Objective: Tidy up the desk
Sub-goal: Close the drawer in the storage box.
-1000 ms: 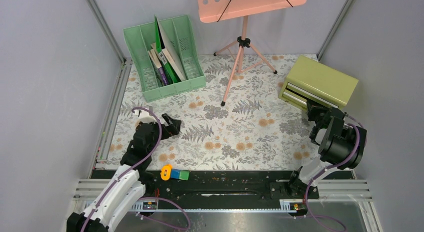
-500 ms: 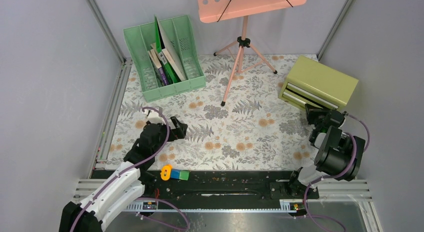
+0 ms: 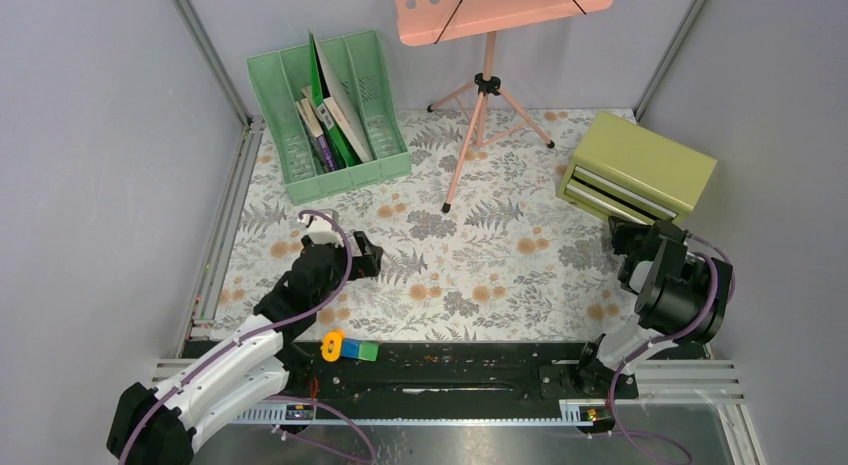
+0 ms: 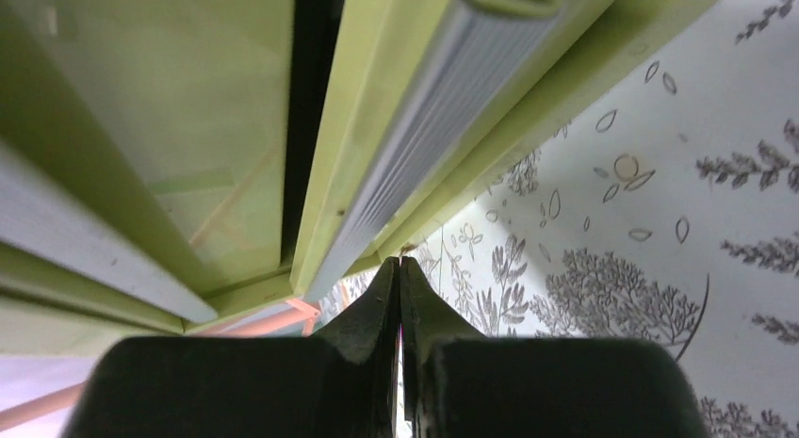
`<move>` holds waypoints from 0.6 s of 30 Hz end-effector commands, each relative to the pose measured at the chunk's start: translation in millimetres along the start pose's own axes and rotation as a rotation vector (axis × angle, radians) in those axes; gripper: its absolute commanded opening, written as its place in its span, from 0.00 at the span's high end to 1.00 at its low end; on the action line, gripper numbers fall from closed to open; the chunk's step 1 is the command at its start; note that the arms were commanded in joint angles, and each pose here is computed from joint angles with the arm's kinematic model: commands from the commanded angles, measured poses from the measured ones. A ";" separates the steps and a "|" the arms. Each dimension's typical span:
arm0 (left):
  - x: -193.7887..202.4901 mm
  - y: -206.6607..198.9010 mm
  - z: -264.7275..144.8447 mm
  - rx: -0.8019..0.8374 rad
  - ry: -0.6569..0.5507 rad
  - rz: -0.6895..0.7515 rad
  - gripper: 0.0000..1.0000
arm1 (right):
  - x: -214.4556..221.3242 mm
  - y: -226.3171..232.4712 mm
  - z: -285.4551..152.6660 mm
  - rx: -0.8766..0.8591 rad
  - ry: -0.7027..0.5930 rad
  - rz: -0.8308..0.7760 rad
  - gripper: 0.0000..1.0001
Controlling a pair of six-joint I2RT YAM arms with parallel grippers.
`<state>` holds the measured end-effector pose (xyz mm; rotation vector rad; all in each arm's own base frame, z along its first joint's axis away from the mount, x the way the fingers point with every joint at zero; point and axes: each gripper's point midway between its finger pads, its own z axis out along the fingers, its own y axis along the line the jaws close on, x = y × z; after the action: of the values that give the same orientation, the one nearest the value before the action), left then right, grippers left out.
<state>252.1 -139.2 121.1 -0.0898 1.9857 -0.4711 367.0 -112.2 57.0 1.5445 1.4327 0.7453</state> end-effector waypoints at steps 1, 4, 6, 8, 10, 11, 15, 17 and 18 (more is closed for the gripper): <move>-26.0 -7.7 0.0 -0.001 -0.070 0.010 0.01 | -22.0 24.9 15.2 -0.078 -0.078 0.002 1.00; -25.3 -8.8 0.8 0.004 -0.064 0.015 0.01 | -25.7 29.2 20.2 -0.091 -0.087 0.017 1.00; -24.6 -9.6 1.3 0.006 -0.060 0.018 0.01 | -27.8 29.2 22.5 -0.092 -0.096 0.018 1.00; -25.0 -10.0 1.5 0.007 -0.060 0.020 0.01 | -27.5 27.5 25.3 -0.096 -0.095 0.018 1.00; -24.9 -10.5 1.7 0.008 -0.058 0.021 0.01 | -26.6 25.3 28.7 -0.107 -0.089 0.035 1.00; -24.9 -10.8 1.7 0.009 -0.058 0.022 0.01 | -26.5 26.5 30.3 -0.119 -0.087 0.044 1.00; -24.4 -10.8 1.8 0.009 -0.055 0.025 0.01 | -26.3 32.8 36.9 -0.165 -0.073 0.060 1.00; -24.3 -10.6 1.8 0.008 -0.055 0.023 0.01 | -23.3 36.0 36.4 -0.178 -0.057 0.047 1.00; -25.0 -10.6 1.8 0.007 -0.057 0.022 0.01 | -22.2 35.4 35.2 -0.173 -0.052 0.038 1.00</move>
<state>253.5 -139.9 118.9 -0.0691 1.9971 -0.4485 395.2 -130.7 42.8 1.5693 1.3345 0.7904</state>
